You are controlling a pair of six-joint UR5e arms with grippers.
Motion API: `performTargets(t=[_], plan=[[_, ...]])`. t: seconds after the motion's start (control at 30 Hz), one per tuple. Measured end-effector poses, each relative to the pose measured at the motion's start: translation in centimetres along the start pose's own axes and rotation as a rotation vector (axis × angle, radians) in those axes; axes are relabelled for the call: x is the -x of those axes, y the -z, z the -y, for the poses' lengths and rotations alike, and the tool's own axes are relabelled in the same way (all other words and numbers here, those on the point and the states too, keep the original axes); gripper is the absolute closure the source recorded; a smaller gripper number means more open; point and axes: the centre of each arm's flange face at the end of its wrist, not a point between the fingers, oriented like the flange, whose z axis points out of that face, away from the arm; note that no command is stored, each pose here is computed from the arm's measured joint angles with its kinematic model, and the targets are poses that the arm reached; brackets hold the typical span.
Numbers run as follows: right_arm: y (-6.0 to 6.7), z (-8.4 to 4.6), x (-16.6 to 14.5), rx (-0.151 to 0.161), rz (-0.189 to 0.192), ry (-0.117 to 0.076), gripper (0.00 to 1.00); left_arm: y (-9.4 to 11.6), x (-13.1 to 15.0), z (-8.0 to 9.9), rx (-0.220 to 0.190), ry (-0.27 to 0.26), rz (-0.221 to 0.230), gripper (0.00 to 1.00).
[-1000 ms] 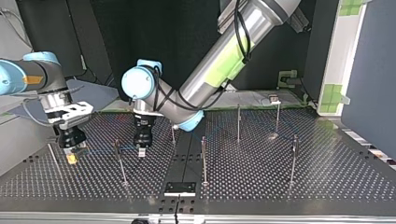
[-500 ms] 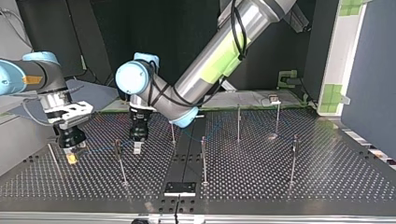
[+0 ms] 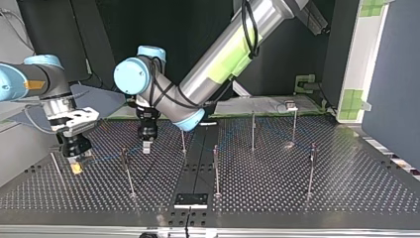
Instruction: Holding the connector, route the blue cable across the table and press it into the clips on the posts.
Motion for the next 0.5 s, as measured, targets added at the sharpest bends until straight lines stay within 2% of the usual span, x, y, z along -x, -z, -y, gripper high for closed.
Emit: performTargets(t=[0.33, 0.5], plan=[[0.0, 0.0, 0.1, 0.001, 0.003, -0.001, 1.0, 2.6, 1.3, 1.5, -0.01, -0.009, -0.016, 0.0], [0.0, 0.0, 0.2, 0.001, 0.003, -0.001, 1.0, 3.6, 2.3, 1.7, -0.026, 0.0, 0.0, 0.0]])
